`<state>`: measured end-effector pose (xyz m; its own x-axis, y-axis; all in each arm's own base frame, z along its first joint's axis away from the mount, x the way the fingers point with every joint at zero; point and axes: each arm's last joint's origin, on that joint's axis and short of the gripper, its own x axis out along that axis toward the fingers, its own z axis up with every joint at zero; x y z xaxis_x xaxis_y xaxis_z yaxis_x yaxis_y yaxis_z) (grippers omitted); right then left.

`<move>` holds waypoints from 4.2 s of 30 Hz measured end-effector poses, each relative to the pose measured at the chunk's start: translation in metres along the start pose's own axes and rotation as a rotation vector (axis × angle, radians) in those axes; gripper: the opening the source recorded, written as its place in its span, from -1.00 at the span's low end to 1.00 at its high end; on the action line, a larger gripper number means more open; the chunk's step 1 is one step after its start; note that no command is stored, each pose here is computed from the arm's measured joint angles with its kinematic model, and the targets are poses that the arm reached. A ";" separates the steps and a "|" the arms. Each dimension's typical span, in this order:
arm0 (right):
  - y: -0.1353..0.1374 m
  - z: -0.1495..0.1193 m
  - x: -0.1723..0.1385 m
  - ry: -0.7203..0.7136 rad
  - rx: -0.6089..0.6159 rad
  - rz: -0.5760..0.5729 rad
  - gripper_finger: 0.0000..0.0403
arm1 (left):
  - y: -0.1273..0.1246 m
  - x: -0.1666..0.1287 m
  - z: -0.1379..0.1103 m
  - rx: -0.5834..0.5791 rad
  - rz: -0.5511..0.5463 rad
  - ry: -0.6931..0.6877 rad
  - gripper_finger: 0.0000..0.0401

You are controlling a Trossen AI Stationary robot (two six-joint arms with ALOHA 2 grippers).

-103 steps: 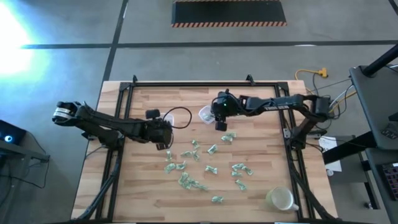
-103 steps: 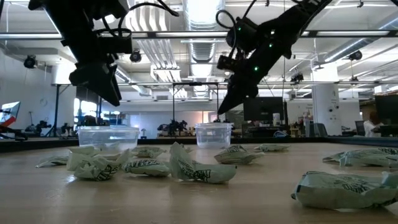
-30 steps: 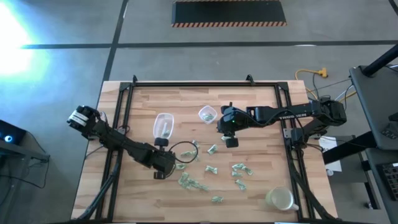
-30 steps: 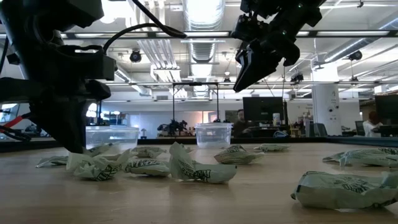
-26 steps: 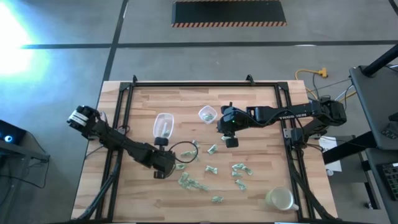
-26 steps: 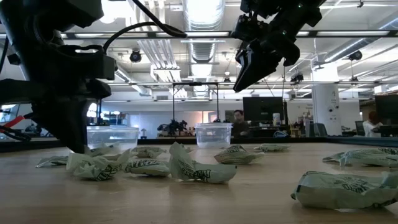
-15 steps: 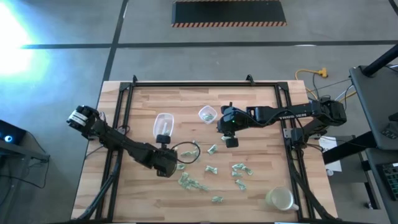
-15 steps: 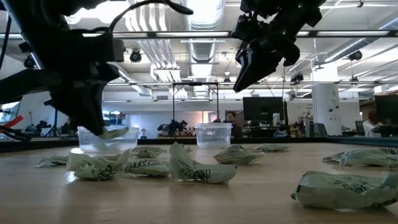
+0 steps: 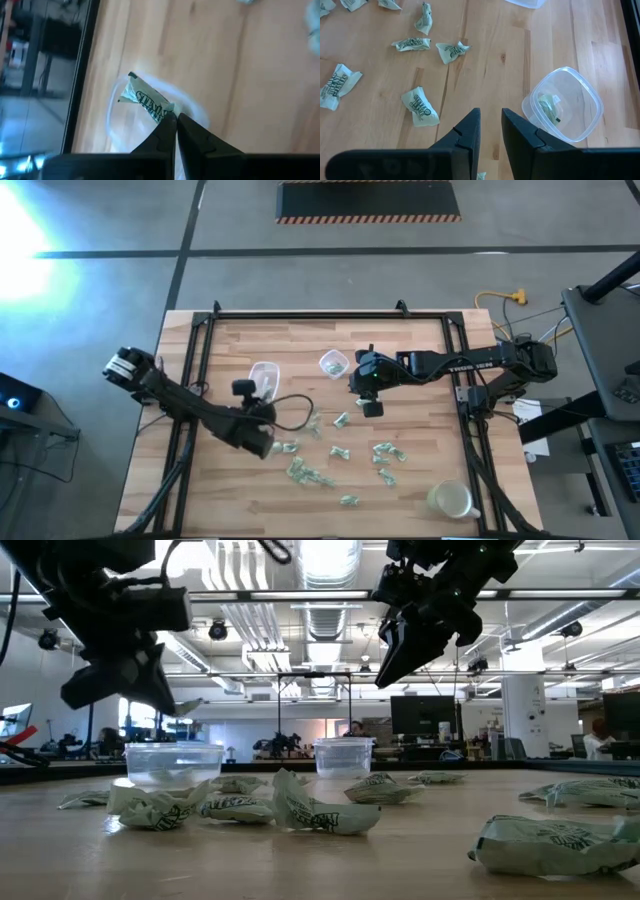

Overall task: Pick and place items into bin
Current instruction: Put the stevia packet into the large transparent container, then put the stevia packet into the small transparent container

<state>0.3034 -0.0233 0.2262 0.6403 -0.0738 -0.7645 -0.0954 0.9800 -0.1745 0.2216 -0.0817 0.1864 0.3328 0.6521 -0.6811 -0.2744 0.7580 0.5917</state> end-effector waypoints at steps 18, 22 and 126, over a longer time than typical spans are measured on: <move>0.000 0.000 0.000 0.001 0.000 0.000 -0.66 | 0.005 0.008 -0.009 -0.046 0.032 0.067 -1.00; 0.000 0.000 0.000 0.001 0.000 0.000 -0.66 | 0.005 0.010 -0.013 -0.036 0.046 0.068 -0.87; -0.060 -0.018 0.059 -0.058 0.017 -0.345 -0.96 | 0.002 -0.003 -0.001 -0.064 -0.060 0.067 -0.39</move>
<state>0.3337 -0.0900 0.1805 0.6749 -0.3908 -0.6259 0.1460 0.9022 -0.4058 0.2192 -0.0819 0.1891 0.2900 0.6030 -0.7431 -0.3137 0.7935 0.5214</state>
